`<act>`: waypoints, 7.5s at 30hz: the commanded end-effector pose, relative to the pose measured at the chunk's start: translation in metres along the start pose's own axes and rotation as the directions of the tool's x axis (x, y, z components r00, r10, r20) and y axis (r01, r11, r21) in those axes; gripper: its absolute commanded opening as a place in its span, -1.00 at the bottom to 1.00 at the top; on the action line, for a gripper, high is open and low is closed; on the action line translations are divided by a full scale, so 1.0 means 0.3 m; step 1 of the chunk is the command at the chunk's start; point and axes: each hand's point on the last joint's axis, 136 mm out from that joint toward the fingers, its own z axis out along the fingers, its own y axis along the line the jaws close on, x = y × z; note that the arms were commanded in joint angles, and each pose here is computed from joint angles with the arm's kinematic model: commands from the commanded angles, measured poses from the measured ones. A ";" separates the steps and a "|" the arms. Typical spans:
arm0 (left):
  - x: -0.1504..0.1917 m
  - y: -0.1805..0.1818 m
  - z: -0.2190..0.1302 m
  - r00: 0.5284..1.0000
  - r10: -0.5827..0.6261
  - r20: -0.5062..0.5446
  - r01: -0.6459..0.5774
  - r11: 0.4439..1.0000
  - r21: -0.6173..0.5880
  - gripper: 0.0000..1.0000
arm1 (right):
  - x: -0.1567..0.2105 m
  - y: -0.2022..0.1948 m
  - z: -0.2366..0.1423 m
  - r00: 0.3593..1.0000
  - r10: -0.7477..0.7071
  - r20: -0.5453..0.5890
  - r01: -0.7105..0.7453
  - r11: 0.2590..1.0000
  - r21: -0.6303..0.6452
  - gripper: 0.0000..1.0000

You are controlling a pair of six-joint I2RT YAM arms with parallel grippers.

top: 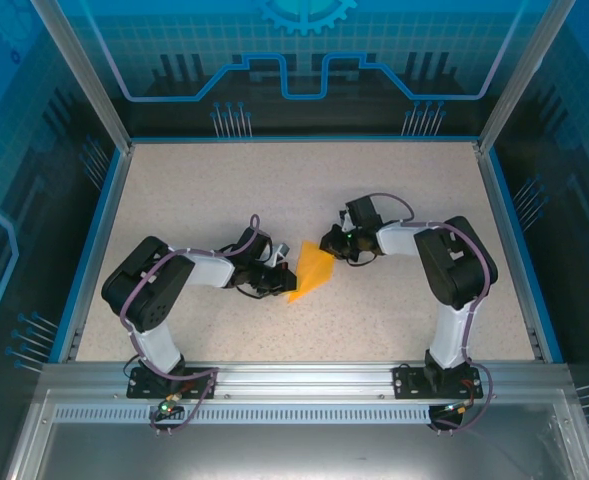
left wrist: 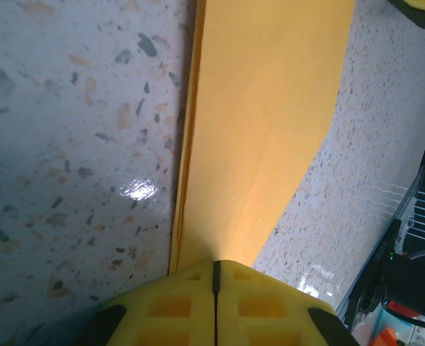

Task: Fold a paper plane with a square sheet of paper (pick it up from the middle)
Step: Fourth fold the wing at the center of the table, then turn over the paper at the center of the table.

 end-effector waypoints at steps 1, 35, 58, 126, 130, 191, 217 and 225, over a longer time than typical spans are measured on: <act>0.219 0.306 0.034 0.974 -0.175 -0.143 0.123 0.943 -0.310 -0.87 | -0.067 -0.055 -0.014 0.999 0.016 0.040 -0.017 0.999 0.028 -0.77; 0.205 0.281 0.048 0.975 -0.170 -0.146 0.126 0.955 -0.270 -0.86 | 0.254 0.147 0.082 0.993 -0.097 -0.071 0.096 0.995 -0.018 -0.80; 0.174 0.231 0.032 0.979 -0.152 -0.135 0.114 0.961 -0.252 -0.85 | 0.293 0.159 0.050 0.990 -0.106 -0.089 0.097 0.990 -0.103 -0.78; 0.178 0.140 -0.024 0.989 -0.107 -0.100 0.084 0.972 -0.218 -0.73 | 0.332 -0.072 0.094 0.993 -0.036 -0.117 0.045 0.996 0.073 -0.82; 0.222 0.180 -0.052 0.987 -0.127 -0.099 0.097 0.961 -0.259 -0.73 | 0.331 -0.075 0.096 0.992 -0.034 -0.123 0.043 0.996 0.075 -0.82; -0.145 -0.032 -0.014 0.997 0.073 -0.019 -0.075 0.963 -0.260 -0.64 | 0.246 -0.038 -0.100 0.998 0.065 -0.001 -0.065 0.998 0.006 -0.42; -0.130 -0.016 -0.013 0.998 0.056 -0.032 -0.062 0.961 -0.269 -0.64 | 0.209 0.089 -0.057 0.999 0.039 0.006 -0.038 0.991 -0.126 -0.24; -0.138 -0.033 -0.010 0.999 0.043 -0.020 -0.047 0.968 -0.247 -0.64 | 0.206 0.091 -0.017 1.000 0.021 0.006 -0.021 0.991 -0.134 -0.34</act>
